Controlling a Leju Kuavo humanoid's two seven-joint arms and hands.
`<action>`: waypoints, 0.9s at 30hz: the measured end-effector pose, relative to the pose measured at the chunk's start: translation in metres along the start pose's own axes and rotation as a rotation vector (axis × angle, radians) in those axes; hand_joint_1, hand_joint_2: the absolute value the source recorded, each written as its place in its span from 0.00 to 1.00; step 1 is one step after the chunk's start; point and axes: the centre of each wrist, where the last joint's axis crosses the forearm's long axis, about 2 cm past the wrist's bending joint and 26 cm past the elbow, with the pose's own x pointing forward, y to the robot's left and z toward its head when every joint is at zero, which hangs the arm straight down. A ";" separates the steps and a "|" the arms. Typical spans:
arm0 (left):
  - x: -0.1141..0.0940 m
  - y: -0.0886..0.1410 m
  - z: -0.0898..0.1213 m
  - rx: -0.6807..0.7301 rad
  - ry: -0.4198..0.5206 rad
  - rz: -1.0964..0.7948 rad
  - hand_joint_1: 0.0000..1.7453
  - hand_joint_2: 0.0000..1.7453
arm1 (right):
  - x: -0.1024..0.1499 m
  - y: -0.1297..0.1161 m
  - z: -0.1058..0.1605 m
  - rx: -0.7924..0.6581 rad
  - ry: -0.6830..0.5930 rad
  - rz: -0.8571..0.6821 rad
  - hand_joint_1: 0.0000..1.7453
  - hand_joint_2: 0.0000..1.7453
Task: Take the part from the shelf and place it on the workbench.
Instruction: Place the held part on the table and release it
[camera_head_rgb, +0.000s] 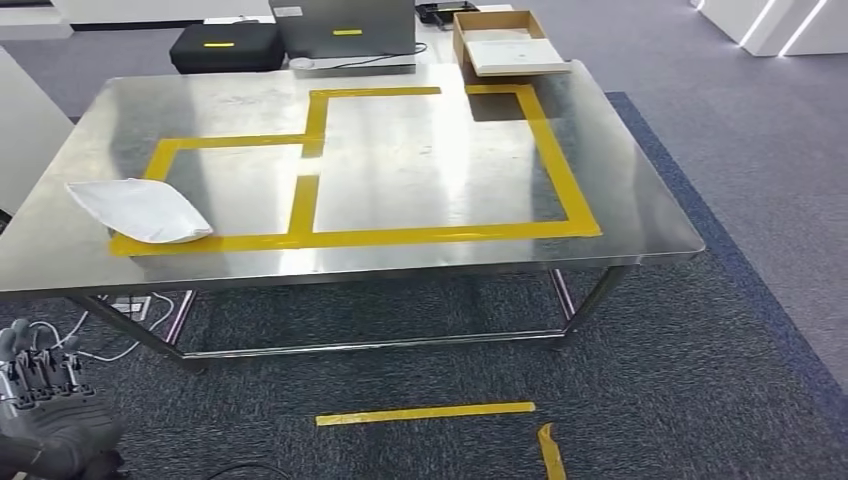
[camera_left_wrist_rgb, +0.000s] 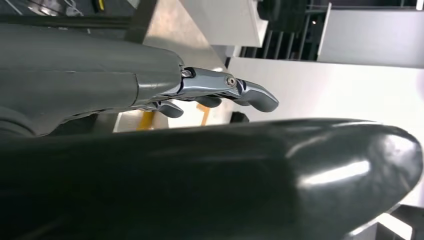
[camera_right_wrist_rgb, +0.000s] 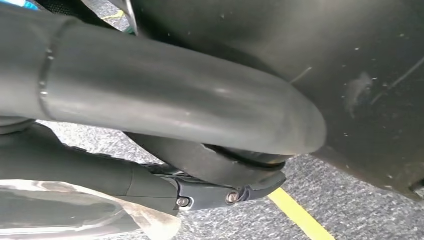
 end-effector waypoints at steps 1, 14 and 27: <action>0.000 0.000 0.001 0.002 0.001 0.000 0.00 0.00 | -0.001 0.000 0.000 0.002 0.003 0.000 0.00 0.00; -0.010 0.029 0.011 -0.146 0.208 -0.729 0.00 0.00 | 0.000 -0.022 -0.002 -0.105 -0.061 -0.105 0.00 0.00; -0.087 0.136 0.162 -0.431 1.255 -1.328 0.00 0.00 | 0.000 -0.015 -0.001 -0.111 -0.061 -0.040 0.00 0.00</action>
